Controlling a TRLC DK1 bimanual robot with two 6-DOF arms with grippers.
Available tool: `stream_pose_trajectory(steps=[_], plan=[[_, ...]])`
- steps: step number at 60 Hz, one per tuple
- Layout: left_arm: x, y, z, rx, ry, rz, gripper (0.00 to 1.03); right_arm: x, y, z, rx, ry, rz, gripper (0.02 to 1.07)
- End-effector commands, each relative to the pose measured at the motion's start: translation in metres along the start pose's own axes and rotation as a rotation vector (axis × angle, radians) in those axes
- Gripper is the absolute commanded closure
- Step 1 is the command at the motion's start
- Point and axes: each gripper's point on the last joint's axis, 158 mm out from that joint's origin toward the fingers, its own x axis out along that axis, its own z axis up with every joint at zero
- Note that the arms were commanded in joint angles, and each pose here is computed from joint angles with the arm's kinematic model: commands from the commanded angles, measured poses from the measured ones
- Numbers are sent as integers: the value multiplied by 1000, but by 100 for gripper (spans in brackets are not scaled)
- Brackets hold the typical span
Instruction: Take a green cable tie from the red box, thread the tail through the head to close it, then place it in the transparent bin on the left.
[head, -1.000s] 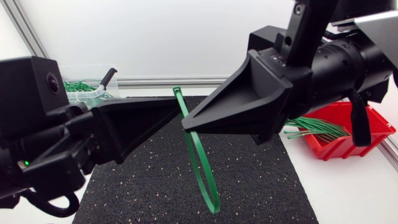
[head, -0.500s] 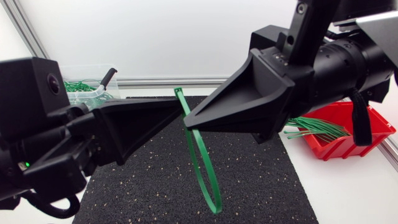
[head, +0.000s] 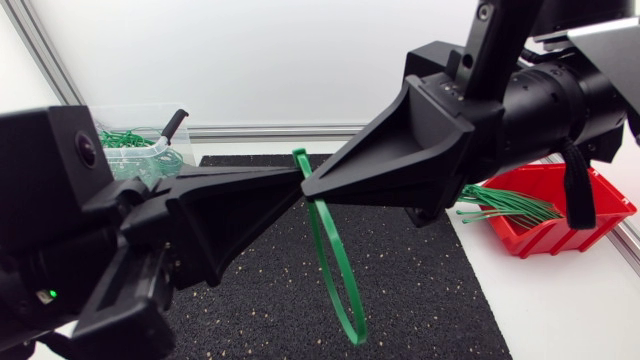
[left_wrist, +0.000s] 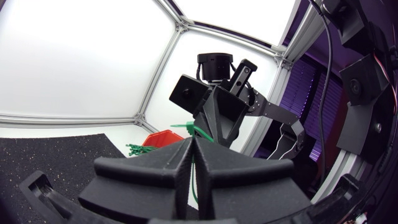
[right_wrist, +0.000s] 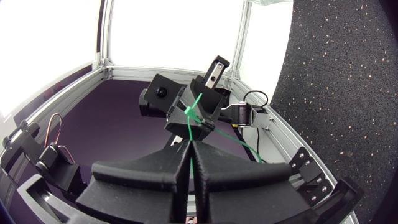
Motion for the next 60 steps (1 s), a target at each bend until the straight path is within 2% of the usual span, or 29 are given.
stream_pose_trajectory(steps=[1, 11, 29, 34, 39, 42, 60], plan=[[-2, -12, -3, 45, 1, -37, 100, -1, -8, 10, 57, -19, -14, 101], [-2, -21, -12, 104, 2, -37, 100, -7, -4, 14, 55, -41, -15, 101], [-4, -25, -10, 140, -13, -31, 100, -8, -7, 14, 76, -45, -25, 101], [-4, -22, -11, 149, -8, -21, 100, -12, -2, 10, 46, -54, -20, 89], [-5, -19, -12, 162, -8, -13, 100, -13, 3, 3, 24, -40, -11, 65], [-6, -16, -10, 174, -13, -5, 100, -14, 7, -1, 11, -41, -7, 57], [-6, 3, -11, 288, -13, 49, 100, -25, 14, 6, -62, -75, 7, 55]])
